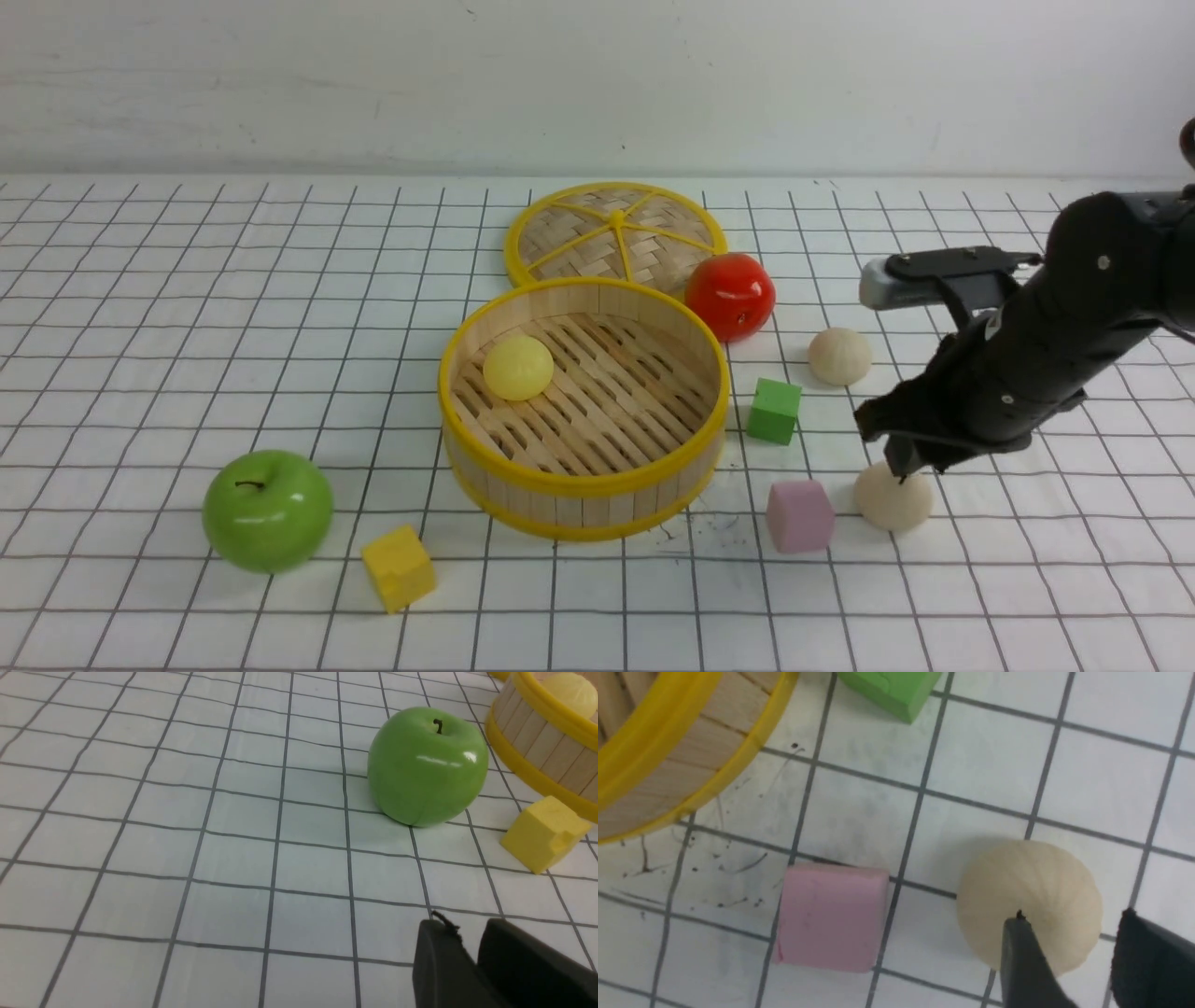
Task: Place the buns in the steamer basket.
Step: Use the right arm to grab a steamed stuffed bun, then use the right arm to put the steamed stuffed bun into the steamer, then use the right arm to grab a steamed stuffed bun, then use the right arm to put the steamed stuffed bun into the steamer
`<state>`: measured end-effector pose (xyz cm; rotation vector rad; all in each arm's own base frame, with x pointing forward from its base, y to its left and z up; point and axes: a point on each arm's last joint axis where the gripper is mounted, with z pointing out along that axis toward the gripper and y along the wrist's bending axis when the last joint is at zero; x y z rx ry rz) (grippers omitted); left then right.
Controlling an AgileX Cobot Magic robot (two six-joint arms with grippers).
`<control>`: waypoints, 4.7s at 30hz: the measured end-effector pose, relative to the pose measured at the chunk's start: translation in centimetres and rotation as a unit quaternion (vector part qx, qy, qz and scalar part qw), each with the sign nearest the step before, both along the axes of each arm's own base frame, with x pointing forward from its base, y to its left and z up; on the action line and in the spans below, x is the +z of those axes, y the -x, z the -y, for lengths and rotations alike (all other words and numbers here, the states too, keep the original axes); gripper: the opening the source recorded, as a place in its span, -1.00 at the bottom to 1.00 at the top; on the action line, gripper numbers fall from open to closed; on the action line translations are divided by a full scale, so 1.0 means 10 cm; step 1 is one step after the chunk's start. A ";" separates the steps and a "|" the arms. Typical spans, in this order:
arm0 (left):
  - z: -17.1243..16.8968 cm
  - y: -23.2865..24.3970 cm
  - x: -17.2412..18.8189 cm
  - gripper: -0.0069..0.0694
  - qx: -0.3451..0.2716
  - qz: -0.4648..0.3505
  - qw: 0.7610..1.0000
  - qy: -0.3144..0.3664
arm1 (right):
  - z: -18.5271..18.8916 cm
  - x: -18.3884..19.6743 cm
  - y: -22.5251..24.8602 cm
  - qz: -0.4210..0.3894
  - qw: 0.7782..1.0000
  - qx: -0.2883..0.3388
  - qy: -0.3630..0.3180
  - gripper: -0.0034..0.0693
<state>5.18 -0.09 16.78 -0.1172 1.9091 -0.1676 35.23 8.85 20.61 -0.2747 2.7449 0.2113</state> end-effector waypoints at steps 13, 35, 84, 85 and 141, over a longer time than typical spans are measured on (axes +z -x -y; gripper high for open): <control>0.00 0.00 0.00 -0.48 0.000 0.000 1.000 0.000 | -0.01 -0.25 -0.09 -0.017 1.000 -0.003 0.009 -0.53; 0.00 0.00 0.00 -0.44 0.000 0.000 1.000 0.000 | -0.54 1.01 -0.07 0.141 0.960 0.072 -0.230 -0.88; 0.00 0.00 0.00 -0.31 0.000 0.000 1.000 0.000 | 0.31 0.68 -0.50 0.185 0.967 0.049 -0.168 0.67; 0.00 0.00 0.00 -0.31 0.000 0.000 1.000 0.000 | 0.37 0.65 -0.51 0.180 0.970 0.040 -0.158 0.67; 0.00 0.00 0.00 -0.24 0.000 0.000 1.000 0.000 | -0.56 0.77 -0.59 0.222 0.971 -0.042 -0.084 -0.93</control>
